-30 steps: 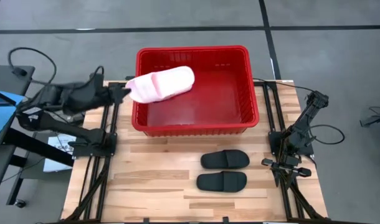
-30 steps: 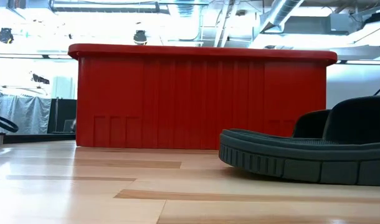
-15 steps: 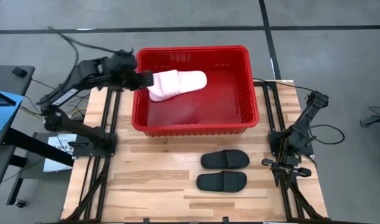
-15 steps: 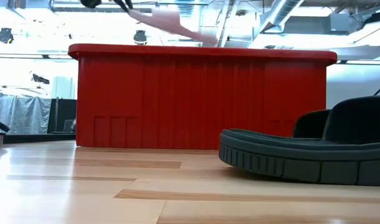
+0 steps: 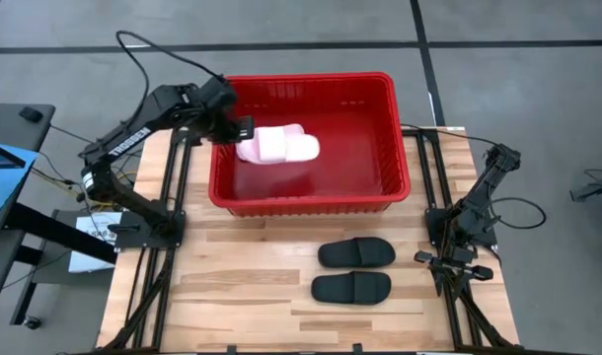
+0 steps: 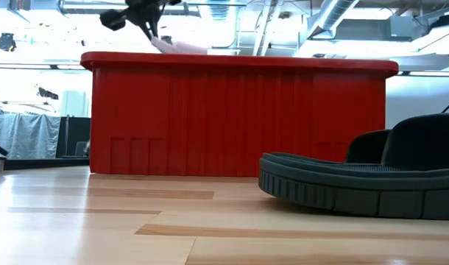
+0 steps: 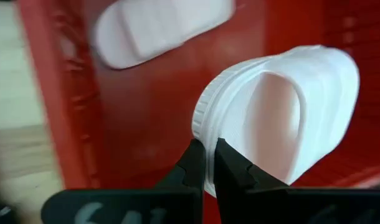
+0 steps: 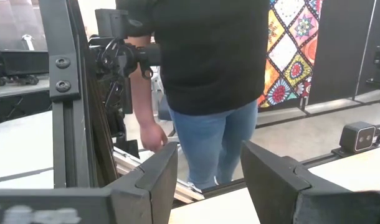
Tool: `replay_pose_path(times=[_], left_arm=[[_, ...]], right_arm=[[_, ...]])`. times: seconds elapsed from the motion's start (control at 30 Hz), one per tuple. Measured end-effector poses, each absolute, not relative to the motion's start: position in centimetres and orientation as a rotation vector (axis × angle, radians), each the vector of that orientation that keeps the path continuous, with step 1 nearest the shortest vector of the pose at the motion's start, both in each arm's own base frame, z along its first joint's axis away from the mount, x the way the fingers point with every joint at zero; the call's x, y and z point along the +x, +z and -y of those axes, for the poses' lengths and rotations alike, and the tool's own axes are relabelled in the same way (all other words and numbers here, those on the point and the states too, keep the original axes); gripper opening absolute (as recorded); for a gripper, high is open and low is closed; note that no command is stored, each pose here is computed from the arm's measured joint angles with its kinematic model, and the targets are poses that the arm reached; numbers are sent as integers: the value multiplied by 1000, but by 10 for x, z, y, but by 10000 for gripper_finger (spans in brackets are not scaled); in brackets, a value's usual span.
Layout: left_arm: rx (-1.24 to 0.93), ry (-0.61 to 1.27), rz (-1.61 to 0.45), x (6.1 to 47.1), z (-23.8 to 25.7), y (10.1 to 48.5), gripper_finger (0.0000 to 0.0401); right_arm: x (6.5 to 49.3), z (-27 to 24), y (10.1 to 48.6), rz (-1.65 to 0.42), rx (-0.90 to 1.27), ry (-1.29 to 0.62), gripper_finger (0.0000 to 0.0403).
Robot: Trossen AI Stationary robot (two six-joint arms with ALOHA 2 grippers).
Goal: Pick and place slides into bin
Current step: Put the pink slide into the red bin
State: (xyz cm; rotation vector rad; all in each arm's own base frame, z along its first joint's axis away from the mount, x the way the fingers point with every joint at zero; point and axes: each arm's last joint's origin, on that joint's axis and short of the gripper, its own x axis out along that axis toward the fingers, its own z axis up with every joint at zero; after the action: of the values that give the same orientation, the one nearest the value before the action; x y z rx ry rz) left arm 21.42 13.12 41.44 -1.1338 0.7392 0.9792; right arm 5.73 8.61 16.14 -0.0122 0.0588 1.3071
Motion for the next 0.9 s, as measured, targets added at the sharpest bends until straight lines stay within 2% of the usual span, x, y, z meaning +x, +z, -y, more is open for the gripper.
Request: replay_pose_path(times=[0.23, 0.4, 0.9], left_arm=[[-1161, 1008, -774, 207, -138, 410, 0], [-1195, 1000, -856, 211, -139, 388, 0], [-1296, 919, -890, 228, -146, 334, 0]], right_arm=[[57, -86, 161, -59, -12, 1307, 166], [57, -86, 161, -59, -12, 1307, 166], [57, -86, 161, -59, -12, 1307, 166]])
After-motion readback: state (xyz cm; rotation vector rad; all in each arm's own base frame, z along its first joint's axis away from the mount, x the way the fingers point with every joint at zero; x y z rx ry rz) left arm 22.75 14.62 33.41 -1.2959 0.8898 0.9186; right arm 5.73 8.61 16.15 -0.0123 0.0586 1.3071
